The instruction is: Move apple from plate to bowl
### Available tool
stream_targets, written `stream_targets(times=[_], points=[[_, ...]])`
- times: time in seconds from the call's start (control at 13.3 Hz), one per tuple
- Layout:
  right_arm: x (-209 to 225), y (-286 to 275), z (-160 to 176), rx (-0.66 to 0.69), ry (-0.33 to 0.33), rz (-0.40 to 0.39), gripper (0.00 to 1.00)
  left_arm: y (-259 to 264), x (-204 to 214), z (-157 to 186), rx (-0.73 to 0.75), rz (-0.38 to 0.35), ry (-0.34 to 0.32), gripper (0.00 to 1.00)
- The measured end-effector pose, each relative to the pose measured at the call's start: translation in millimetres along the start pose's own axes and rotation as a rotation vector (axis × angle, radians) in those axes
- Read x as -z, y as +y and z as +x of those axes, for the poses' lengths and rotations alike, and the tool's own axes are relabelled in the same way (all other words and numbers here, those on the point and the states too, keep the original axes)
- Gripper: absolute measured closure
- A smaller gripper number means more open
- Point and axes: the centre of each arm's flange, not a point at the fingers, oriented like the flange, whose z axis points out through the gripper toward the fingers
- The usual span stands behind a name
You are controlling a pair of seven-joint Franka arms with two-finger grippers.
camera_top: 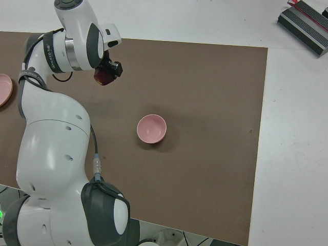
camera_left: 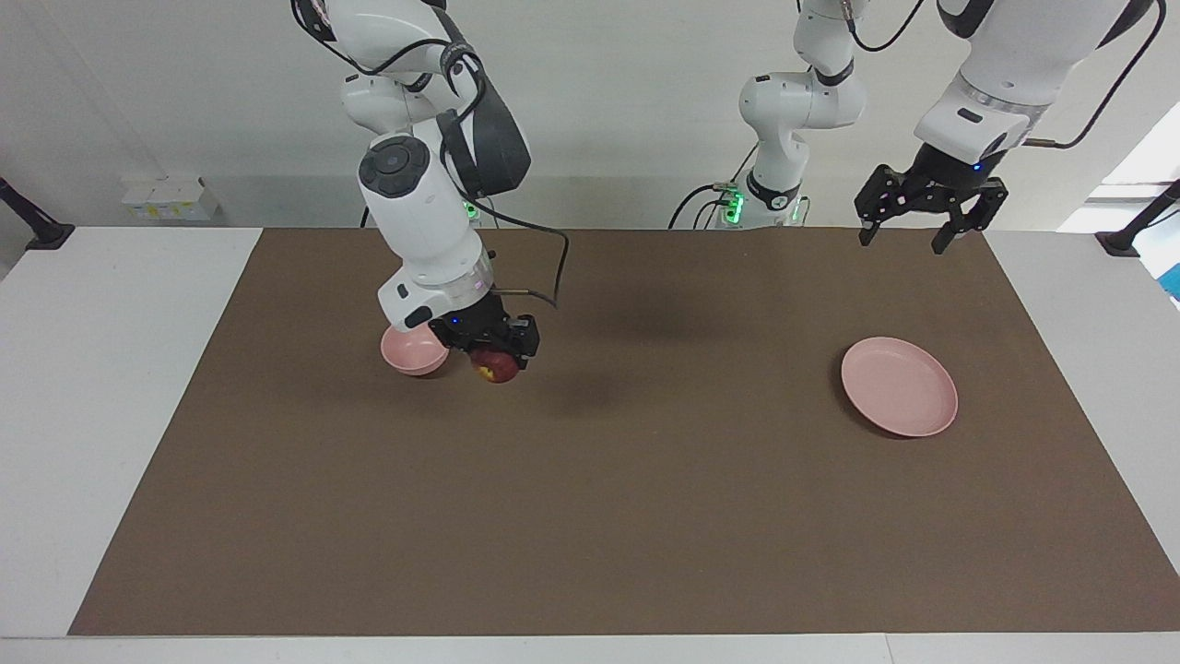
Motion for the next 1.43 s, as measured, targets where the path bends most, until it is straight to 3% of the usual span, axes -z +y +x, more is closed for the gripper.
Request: stream_targets(times=[0.15, 0.3, 0.53, 0.82, 1.2, 1.43], points=[[-7, 23, -2, 0.096, 0.001, -0.089, 0.30, -8, 13, -9, 0.013, 0.002, 0.006, 0.00], [-22, 53, -13, 0.143, -0.023, -0.120, 0.30, -17, 23, -19, 0.018, 0.004, 0.008, 0.00], [-60, 97, -47, 0.196, 0.017, -0.116, 0.30, -27, 22, -24, 0.005, 0.003, -0.017, 0.00], [-115, 112, -99, 0.215, 0.027, -0.114, 0.30, -43, 21, -26, -0.020, 0.002, -0.023, 0.00], [-149, 129, -117, 0.225, 0.051, -0.102, 0.30, -45, 15, -28, -0.021, 0.009, -0.039, 0.00], [-141, 129, -114, 0.221, 0.061, -0.102, 0.00, -45, 17, -30, -0.023, 0.026, -0.042, 0.00]])
